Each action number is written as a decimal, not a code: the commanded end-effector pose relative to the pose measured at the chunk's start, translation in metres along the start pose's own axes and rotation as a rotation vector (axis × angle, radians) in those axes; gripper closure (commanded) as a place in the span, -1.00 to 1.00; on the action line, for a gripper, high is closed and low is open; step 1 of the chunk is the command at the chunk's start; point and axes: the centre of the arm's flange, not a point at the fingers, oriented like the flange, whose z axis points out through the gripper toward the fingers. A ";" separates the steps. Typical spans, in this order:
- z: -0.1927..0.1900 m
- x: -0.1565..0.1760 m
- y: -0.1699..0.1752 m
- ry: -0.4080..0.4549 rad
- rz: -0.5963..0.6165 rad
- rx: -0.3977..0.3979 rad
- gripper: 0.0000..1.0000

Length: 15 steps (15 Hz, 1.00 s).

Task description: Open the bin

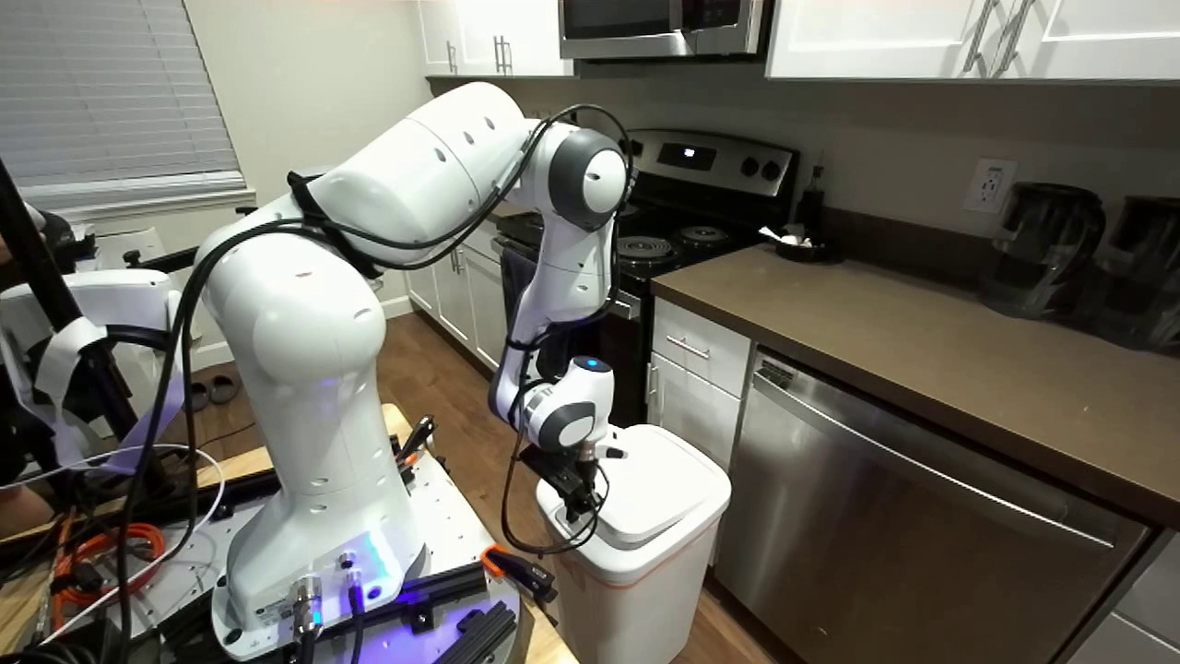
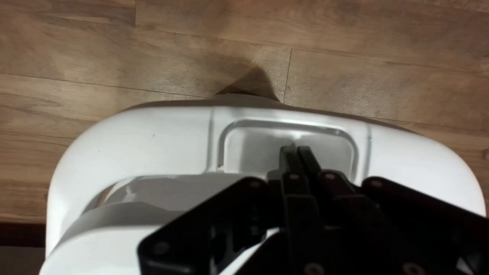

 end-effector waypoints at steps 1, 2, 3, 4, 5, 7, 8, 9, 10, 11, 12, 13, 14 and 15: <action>-0.033 0.010 0.008 -0.081 -0.003 -0.051 0.87; -0.045 0.014 0.010 -0.108 0.001 -0.067 0.87; -0.054 0.018 0.011 -0.128 0.002 -0.080 0.87; -0.069 0.024 0.012 -0.133 -0.001 -0.095 0.87; -0.081 0.031 0.012 -0.136 0.002 -0.101 0.87; -0.107 0.044 0.010 -0.139 0.020 -0.105 0.87; -0.120 0.050 0.008 -0.140 0.031 -0.104 0.87; -0.131 0.054 0.006 -0.145 0.043 -0.106 0.87; -0.142 0.057 0.005 -0.152 0.054 -0.106 0.87; -0.152 0.059 0.005 -0.162 0.068 -0.107 0.87; -0.162 0.060 0.005 -0.168 0.078 -0.109 0.87; -0.171 0.061 0.004 -0.173 0.087 -0.111 0.87; -0.179 0.062 0.004 -0.176 0.094 -0.112 0.87; -0.185 0.062 0.004 -0.180 0.103 -0.115 0.87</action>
